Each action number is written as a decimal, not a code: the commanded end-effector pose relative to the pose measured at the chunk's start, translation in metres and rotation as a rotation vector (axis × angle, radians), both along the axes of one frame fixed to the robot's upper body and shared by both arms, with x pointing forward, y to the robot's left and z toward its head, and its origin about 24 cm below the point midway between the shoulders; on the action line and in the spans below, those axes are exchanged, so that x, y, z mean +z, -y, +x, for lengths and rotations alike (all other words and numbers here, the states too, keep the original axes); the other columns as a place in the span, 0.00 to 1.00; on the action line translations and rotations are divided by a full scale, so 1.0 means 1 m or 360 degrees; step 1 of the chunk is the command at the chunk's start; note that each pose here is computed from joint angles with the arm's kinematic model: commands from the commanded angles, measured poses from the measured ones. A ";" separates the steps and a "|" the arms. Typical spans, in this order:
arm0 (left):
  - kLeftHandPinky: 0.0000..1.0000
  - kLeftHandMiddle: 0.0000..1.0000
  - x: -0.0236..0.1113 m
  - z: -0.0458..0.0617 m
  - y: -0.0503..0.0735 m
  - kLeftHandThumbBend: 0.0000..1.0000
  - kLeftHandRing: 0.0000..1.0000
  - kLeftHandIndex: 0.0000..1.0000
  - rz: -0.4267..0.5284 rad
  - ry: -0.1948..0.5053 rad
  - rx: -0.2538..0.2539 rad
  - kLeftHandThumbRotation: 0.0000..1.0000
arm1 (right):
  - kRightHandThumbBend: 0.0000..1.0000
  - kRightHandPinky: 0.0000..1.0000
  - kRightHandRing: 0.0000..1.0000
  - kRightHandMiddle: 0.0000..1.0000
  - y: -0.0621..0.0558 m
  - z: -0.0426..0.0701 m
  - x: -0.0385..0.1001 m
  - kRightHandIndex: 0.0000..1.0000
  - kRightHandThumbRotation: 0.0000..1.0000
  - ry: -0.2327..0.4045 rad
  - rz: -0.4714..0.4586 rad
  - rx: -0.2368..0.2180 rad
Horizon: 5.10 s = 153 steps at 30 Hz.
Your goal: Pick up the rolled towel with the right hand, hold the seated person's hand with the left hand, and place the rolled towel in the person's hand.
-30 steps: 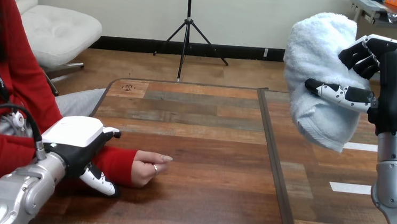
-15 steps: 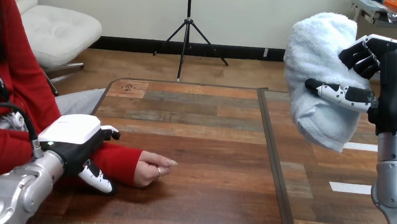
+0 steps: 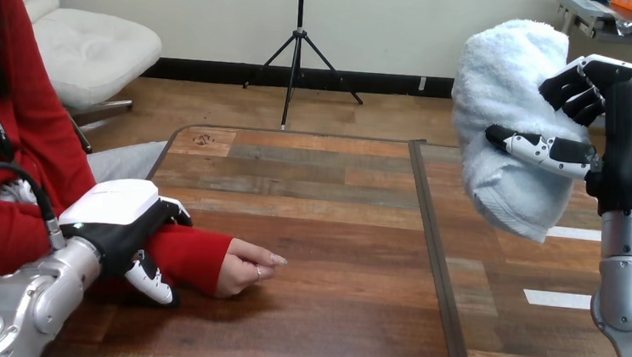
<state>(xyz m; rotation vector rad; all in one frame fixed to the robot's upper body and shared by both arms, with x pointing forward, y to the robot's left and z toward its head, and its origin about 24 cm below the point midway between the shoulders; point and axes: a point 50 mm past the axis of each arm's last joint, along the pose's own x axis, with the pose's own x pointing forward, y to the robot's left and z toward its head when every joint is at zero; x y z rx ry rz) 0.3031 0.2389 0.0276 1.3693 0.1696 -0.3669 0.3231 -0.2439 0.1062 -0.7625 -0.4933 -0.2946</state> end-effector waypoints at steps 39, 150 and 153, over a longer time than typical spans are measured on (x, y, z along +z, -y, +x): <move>0.39 0.49 0.007 0.008 0.013 0.76 0.45 0.49 -0.0162 0.0153 -0.0139 0.00 | 0.83 0.28 0.33 0.36 -0.003 0.006 0.030 0.35 0.00 0.0206 0.0077 0.0010; 0.23 0.36 0.052 0.006 0.013 0.52 0.28 0.40 -0.0579 0.0705 -0.0083 0.00 | 0.79 0.31 0.35 0.39 -0.039 0.021 -0.020 0.38 0.00 -0.0113 0.0236 0.0149; 0.22 0.35 0.053 0.006 0.013 0.52 0.28 0.39 -0.0587 0.0714 -0.0086 0.00 | 0.78 0.30 0.35 0.39 -0.041 0.022 -0.022 0.38 0.00 -0.0127 0.0245 0.0155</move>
